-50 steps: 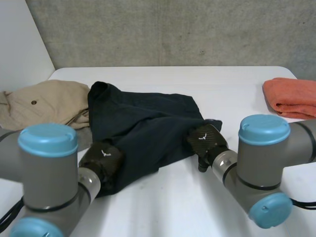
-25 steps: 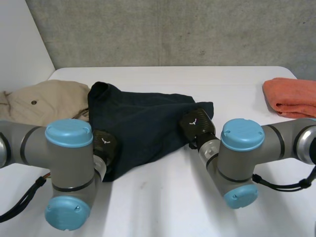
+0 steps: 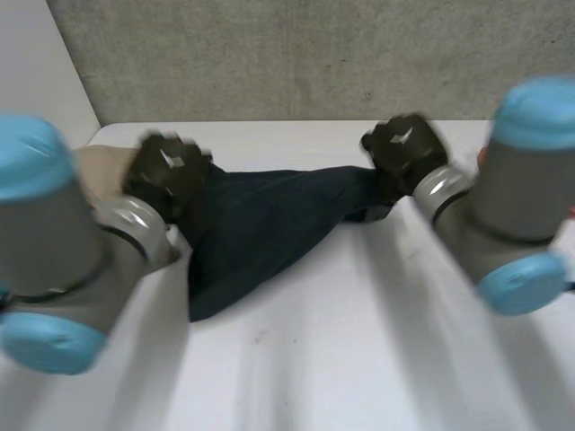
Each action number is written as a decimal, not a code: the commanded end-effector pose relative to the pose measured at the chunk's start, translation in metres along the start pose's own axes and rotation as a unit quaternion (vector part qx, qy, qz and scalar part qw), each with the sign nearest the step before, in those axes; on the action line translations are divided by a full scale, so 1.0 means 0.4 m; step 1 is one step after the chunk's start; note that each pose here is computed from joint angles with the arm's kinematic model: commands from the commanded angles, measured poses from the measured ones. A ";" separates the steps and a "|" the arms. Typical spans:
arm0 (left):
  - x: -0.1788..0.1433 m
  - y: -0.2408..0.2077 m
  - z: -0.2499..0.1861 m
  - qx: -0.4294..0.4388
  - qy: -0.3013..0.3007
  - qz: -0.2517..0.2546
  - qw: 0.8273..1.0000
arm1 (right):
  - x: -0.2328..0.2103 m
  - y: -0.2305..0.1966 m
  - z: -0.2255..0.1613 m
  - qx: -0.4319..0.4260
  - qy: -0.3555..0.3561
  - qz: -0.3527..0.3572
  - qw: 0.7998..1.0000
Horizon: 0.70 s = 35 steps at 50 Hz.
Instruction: Fold the laundry.
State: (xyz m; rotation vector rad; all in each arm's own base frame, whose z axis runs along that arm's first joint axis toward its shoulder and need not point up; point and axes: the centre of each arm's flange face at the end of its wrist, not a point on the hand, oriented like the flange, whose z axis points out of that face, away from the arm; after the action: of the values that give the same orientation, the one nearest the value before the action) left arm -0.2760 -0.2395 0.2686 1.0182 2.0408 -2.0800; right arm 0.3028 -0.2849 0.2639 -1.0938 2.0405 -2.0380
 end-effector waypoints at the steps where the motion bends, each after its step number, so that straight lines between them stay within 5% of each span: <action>1: -0.120 -0.171 -0.154 0.065 -0.003 -0.106 0.992 | 0.140 -0.161 -0.138 -0.013 -0.002 0.010 1.000; 10: -0.035 -0.091 -0.133 -0.007 0.097 -0.130 0.987 | 0.092 -0.115 -0.175 -0.100 -0.086 0.028 0.991; 17: 0.090 0.023 -0.100 -0.101 0.164 -0.148 0.970 | 0.076 -0.035 -0.143 -0.117 -0.051 0.017 0.992; 35: 0.339 0.093 -0.189 -0.148 0.285 -0.062 0.945 | 0.082 0.045 -0.115 -0.116 0.002 0.011 0.993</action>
State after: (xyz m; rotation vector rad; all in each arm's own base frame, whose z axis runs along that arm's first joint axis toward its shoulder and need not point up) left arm -0.3193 -0.1410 0.1966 1.4660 2.7165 -1.6139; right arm 0.2488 -0.2630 0.2739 -1.1044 2.3089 -1.8451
